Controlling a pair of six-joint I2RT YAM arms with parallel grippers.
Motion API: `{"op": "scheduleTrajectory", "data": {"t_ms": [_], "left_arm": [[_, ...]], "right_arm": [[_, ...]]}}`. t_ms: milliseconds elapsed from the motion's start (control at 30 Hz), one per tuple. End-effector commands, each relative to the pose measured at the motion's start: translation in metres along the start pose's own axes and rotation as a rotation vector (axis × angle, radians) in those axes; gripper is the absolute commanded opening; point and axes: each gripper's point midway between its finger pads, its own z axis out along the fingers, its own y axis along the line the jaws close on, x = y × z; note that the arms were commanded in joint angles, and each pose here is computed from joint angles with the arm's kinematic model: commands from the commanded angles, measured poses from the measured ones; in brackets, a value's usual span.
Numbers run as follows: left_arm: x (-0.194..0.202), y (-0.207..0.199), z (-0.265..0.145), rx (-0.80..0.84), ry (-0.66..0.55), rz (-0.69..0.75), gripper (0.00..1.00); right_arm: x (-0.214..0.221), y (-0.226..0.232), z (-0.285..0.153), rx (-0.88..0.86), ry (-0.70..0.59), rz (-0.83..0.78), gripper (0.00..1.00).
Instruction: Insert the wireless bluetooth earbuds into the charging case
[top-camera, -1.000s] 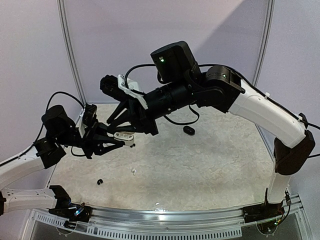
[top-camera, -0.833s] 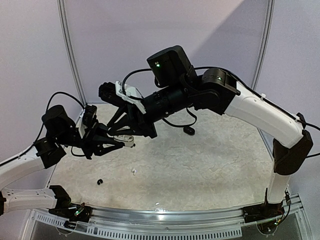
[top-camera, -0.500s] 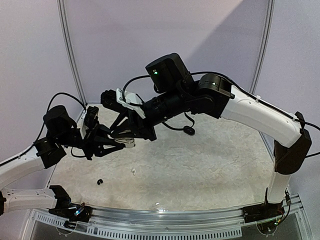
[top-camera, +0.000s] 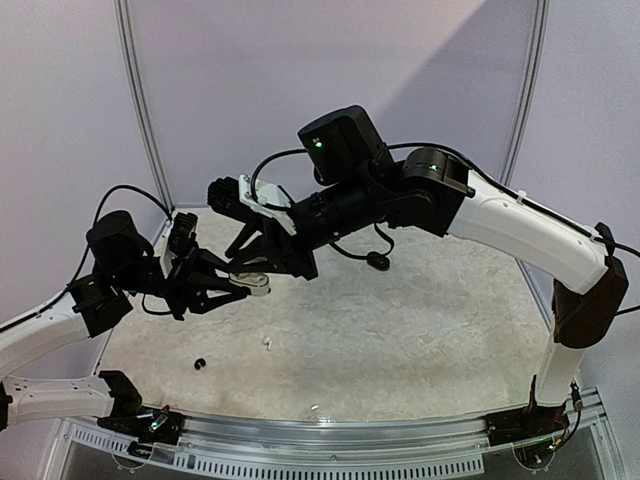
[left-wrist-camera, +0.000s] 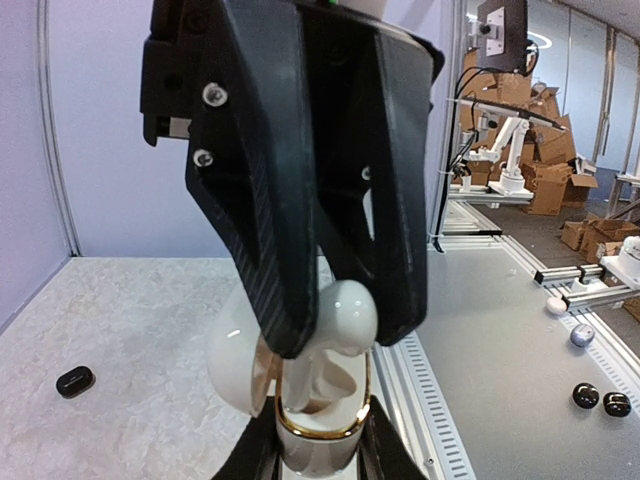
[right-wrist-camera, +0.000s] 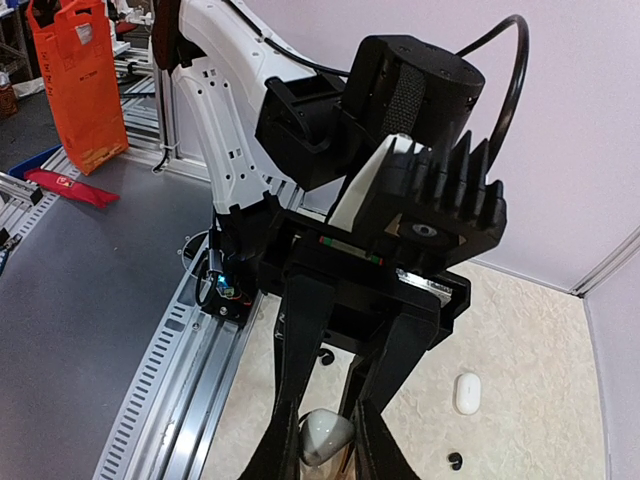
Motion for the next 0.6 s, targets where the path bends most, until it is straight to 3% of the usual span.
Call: {"op": "scheduleTrajectory", "data": {"t_ms": [0, 567], "left_arm": [[-0.0117, -0.005, 0.0005, 0.014, -0.025, 0.045, 0.0], [-0.0132, -0.0015, 0.0003, -0.003, -0.027, 0.055, 0.0]], "right_arm": [[0.0118, 0.0015, -0.0023, -0.006, 0.037, 0.039, 0.0], [0.0099, 0.0068, 0.0009, -0.027, 0.03, 0.042, 0.0]]}}
